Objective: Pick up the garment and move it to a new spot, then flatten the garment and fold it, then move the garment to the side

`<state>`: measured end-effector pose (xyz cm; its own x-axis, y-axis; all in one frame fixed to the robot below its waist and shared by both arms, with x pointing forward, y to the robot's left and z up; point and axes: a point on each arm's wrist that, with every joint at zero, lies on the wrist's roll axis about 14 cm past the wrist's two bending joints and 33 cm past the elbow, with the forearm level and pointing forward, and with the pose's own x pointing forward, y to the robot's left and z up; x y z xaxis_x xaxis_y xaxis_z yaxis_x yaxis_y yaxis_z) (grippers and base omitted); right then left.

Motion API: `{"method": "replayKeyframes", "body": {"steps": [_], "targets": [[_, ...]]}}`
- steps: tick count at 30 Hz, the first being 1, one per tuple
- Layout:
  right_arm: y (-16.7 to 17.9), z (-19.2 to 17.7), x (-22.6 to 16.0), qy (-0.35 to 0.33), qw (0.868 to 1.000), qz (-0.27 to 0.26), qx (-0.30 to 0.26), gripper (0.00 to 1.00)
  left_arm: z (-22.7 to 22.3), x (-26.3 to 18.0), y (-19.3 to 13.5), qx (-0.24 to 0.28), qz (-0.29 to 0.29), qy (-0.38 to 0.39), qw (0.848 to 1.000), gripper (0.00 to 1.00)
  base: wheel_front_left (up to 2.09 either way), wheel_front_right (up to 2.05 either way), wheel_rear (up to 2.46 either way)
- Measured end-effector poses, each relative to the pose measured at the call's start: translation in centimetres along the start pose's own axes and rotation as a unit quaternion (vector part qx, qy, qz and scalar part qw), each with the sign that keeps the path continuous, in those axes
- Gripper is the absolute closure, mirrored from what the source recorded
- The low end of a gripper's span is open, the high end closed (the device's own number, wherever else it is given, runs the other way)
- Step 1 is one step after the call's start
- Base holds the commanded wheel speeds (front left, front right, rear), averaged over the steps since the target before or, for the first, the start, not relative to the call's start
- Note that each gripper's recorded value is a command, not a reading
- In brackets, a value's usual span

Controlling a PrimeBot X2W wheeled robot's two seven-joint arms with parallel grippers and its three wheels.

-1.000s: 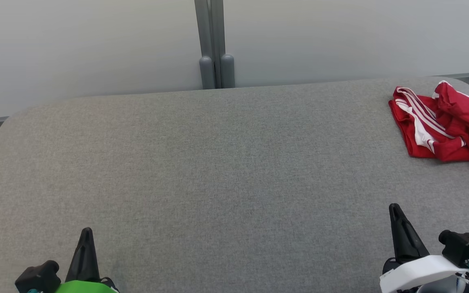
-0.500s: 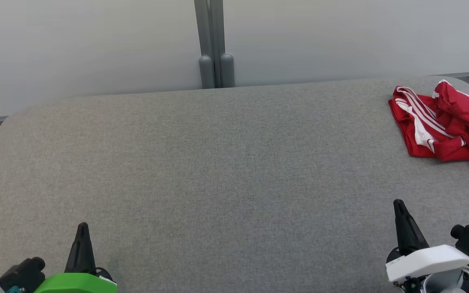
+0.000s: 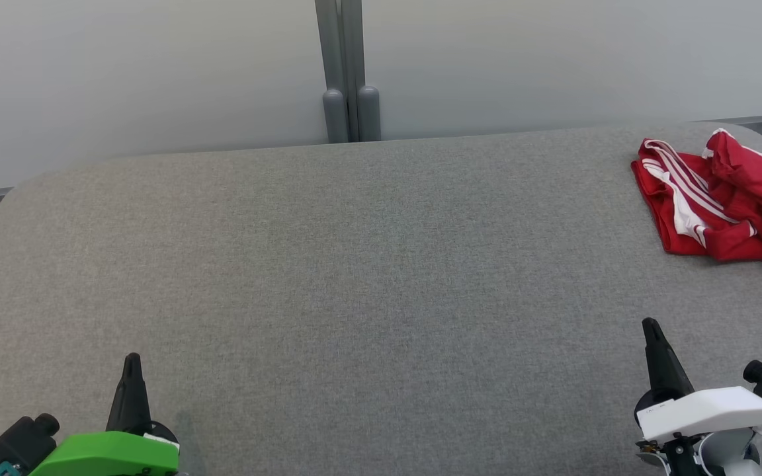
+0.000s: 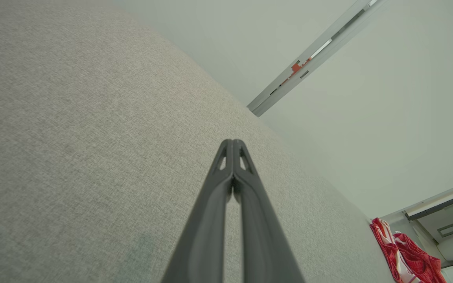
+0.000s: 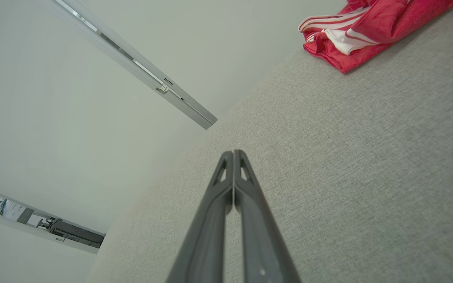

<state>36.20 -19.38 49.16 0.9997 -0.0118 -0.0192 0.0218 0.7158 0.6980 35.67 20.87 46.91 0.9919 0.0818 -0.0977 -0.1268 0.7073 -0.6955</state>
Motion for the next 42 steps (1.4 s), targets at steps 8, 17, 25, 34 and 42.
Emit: {"method": "replayKeyframes", "body": {"steps": [8,17,25,34,42], "targets": [[0.0,0.2,0.4,0.0,0.999,-0.003,0.049,1.0,0.2,0.4,-0.3,-0.047,-0.002,0.001,0.999,1.0,0.0,0.0,0.0],[-0.1,0.3,0.7,0.003,0.994,-0.008,0.108,1.0,0.3,0.8,-0.7,-0.107,-0.005,0.005,0.994,1.0,0.0,0.0,0.0],[-0.2,0.4,0.9,0.003,0.989,-0.011,0.151,1.0,0.4,1.0,-0.9,-0.152,-0.008,0.008,0.988,1.0,0.0,0.0,0.0],[0.0,0.6,1.3,0.002,0.981,-0.008,0.195,1.0,0.7,1.4,-1.4,-0.195,-0.015,0.009,0.981,1.0,0.0,0.0,0.0],[-0.1,0.6,1.5,0.004,0.973,-0.01,0.23,1.0,0.7,1.6,-1.7,-0.23,-0.02,0.013,0.973,1.0,0.0,0.0,0.0]]}}
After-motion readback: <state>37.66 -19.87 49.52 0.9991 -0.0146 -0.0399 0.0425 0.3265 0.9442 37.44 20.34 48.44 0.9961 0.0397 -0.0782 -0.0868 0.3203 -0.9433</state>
